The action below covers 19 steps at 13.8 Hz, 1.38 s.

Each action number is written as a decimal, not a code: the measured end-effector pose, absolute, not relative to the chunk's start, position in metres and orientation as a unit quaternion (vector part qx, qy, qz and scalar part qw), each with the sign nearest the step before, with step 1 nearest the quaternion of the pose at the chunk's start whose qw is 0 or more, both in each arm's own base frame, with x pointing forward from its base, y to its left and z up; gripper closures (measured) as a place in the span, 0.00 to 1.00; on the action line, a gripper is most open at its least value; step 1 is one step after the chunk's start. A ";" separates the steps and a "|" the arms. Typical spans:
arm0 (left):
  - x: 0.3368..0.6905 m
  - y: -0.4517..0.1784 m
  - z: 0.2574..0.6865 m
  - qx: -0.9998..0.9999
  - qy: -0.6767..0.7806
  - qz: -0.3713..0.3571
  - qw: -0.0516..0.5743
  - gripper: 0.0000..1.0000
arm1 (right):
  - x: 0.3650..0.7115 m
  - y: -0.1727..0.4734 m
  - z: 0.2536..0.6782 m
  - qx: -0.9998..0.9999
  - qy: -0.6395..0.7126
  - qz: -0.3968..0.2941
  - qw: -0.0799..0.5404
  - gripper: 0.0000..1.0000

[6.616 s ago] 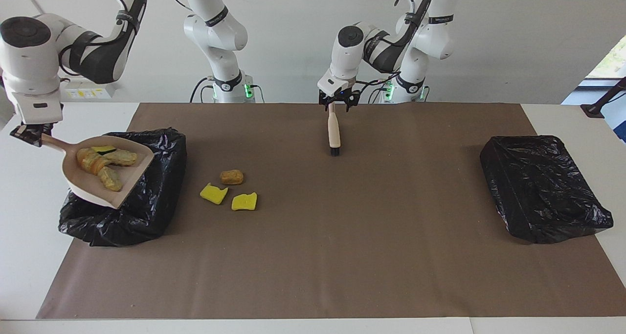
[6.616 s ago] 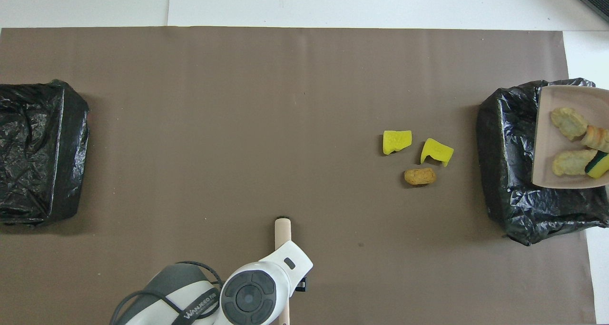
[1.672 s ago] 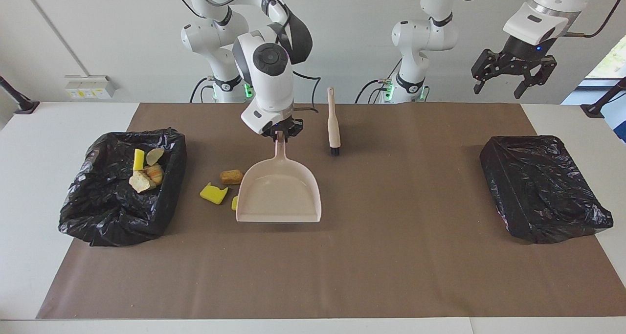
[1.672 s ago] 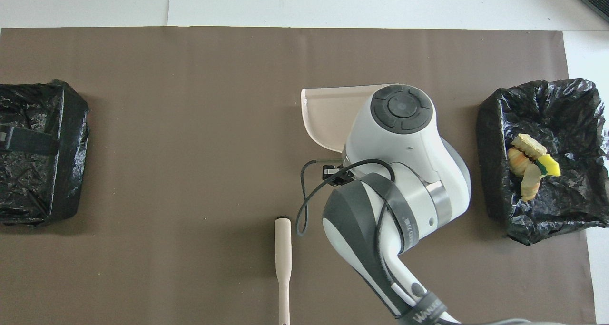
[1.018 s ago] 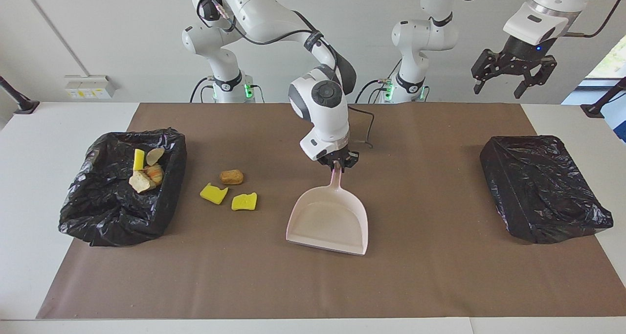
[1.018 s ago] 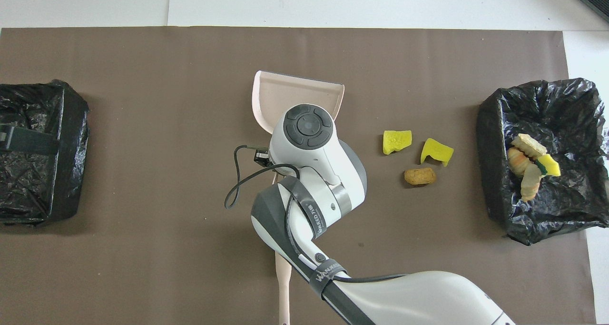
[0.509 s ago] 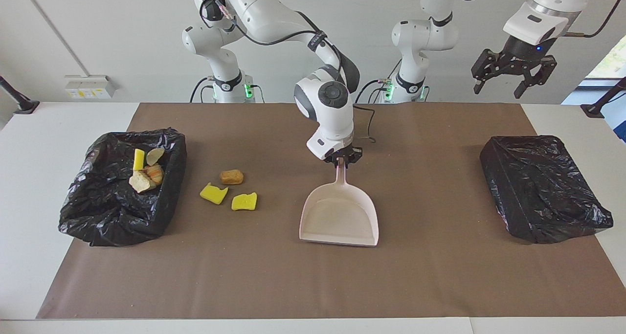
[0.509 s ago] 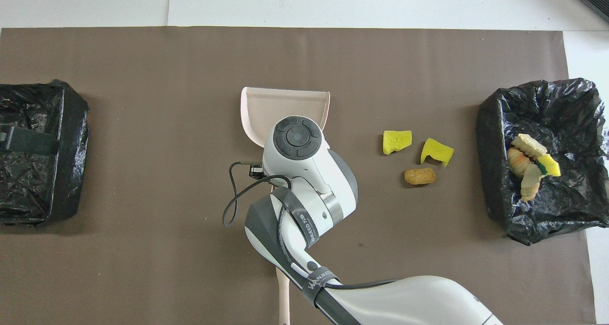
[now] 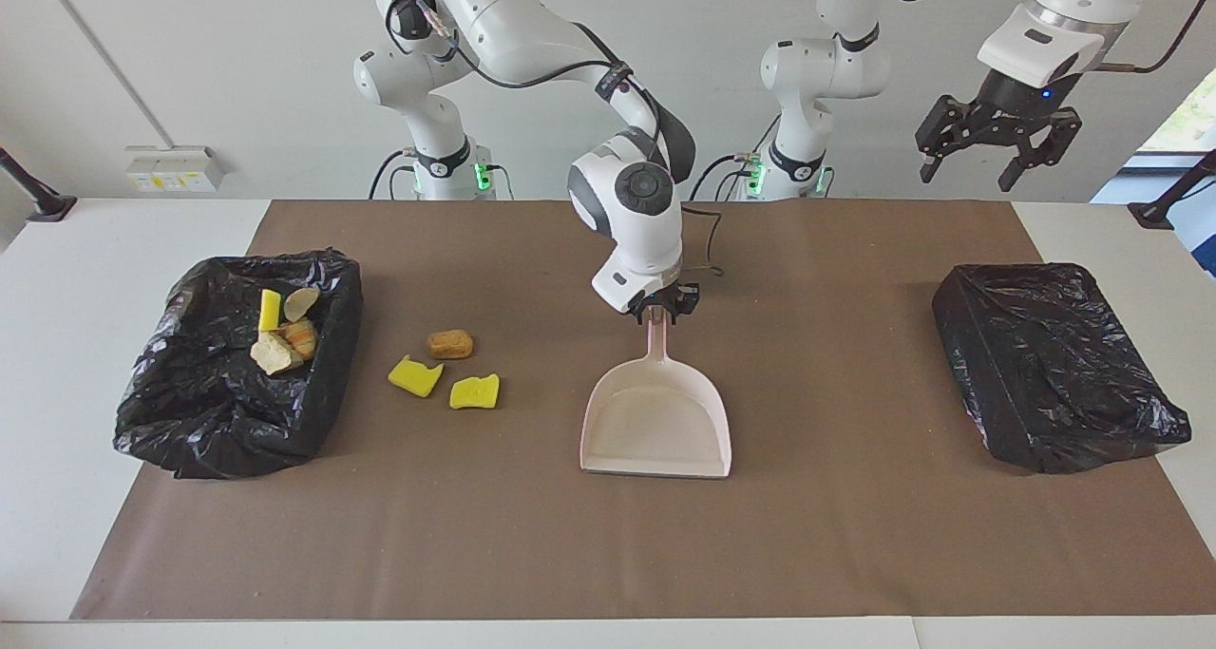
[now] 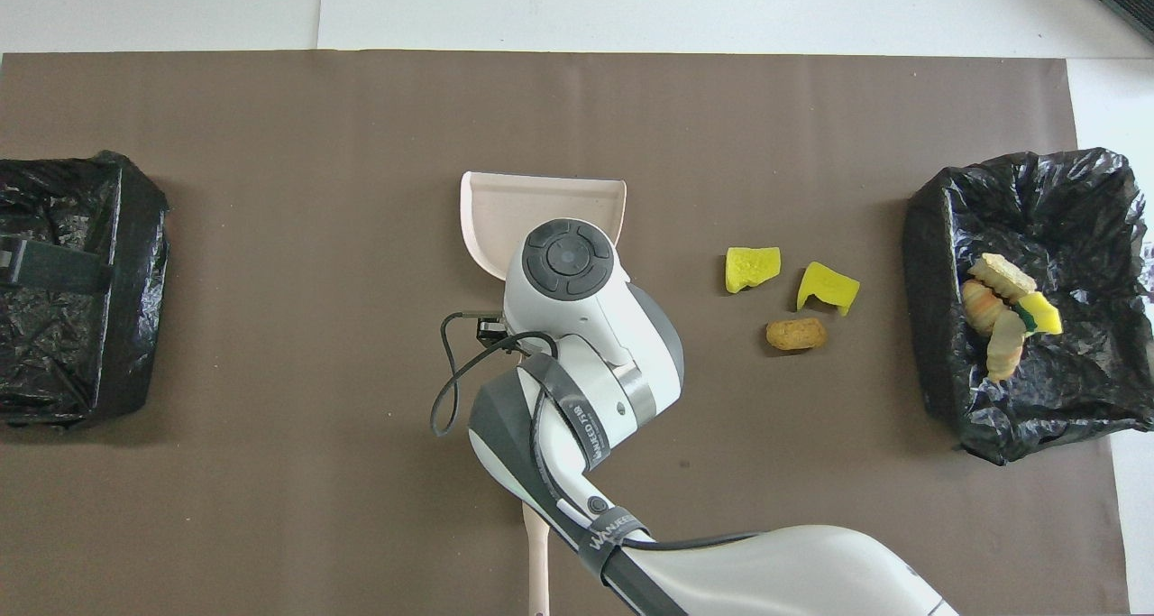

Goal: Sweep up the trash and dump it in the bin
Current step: 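Bring the empty dustpan back to the table center with the right gripper, then release the dustpan and withdraw the right gripper, then reach the left gripper to the dustpan handle and grasp it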

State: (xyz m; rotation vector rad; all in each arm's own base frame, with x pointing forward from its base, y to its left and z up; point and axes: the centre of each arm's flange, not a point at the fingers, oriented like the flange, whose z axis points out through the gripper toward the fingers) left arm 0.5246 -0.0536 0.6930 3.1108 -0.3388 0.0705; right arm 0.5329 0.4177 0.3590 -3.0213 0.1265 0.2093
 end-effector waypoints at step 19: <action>0.511 -0.091 0.693 0.990 -0.142 0.003 0.010 0.00 | 0.275 0.417 0.357 -0.987 -0.050 0.152 0.021 0.00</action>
